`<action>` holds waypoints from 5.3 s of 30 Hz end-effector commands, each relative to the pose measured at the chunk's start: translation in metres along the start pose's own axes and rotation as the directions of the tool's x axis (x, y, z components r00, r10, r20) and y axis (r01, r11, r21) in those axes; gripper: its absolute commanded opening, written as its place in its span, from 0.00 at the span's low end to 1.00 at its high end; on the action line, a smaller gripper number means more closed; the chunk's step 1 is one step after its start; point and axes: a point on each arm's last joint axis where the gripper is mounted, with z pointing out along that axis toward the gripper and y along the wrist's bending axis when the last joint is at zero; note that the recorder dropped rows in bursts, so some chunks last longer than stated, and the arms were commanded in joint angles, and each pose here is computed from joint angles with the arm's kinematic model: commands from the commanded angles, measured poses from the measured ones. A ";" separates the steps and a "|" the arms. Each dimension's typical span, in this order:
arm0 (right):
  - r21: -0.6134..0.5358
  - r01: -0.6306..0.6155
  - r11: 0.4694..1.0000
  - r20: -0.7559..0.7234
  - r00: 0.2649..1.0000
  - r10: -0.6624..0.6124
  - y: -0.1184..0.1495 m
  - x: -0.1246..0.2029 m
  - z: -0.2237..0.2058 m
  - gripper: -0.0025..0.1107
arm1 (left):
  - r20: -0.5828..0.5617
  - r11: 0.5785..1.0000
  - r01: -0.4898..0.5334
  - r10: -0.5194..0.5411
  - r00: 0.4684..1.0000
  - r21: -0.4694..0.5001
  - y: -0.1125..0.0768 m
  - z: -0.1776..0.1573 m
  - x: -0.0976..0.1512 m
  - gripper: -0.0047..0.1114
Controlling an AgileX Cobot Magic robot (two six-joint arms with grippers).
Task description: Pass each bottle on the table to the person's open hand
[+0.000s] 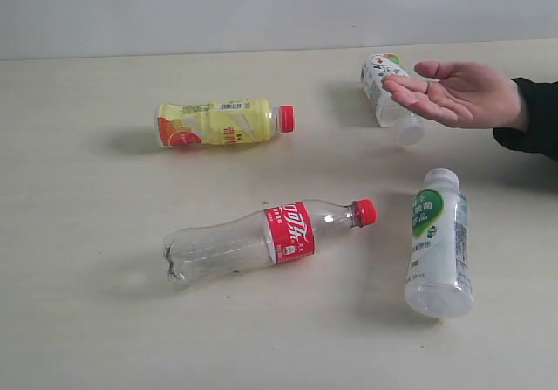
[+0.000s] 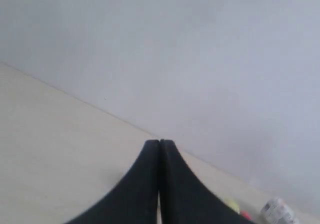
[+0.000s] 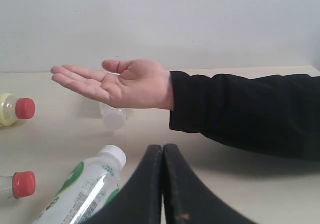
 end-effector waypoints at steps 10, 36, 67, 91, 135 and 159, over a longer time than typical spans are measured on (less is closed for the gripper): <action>0.009 0.005 1.000 0.005 1.000 -0.005 -0.001 0.001 0.000 0.02 | 0.278 0.987 0.095 -0.127 0.952 0.127 -0.036 -0.006 -0.074 0.04; 0.009 0.005 1.000 0.005 1.000 -0.005 -0.001 0.001 0.000 0.02 | -0.761 0.766 -0.151 0.640 0.101 0.624 -0.160 0.168 -0.053 0.04; 0.009 0.005 1.000 0.005 1.000 -0.005 -0.001 0.001 0.000 0.02 | -0.389 0.363 -0.143 0.870 -0.301 0.921 -0.224 0.213 0.139 0.72; 0.009 0.005 1.000 0.005 1.000 -0.005 -0.001 0.001 0.000 0.02 | -0.381 0.357 -0.137 0.838 -0.390 0.924 -0.197 0.226 0.208 0.72; 0.009 0.008 1.000 0.003 1.000 -0.008 -0.001 0.001 0.000 0.02 | -0.569 0.525 -0.222 0.738 -0.363 0.822 -0.204 0.224 0.187 0.04; 0.009 0.008 1.000 0.003 1.000 -0.008 -0.001 0.001 0.000 0.02 | -0.803 0.779 -0.354 0.585 0.112 0.518 -0.365 0.197 0.094 0.04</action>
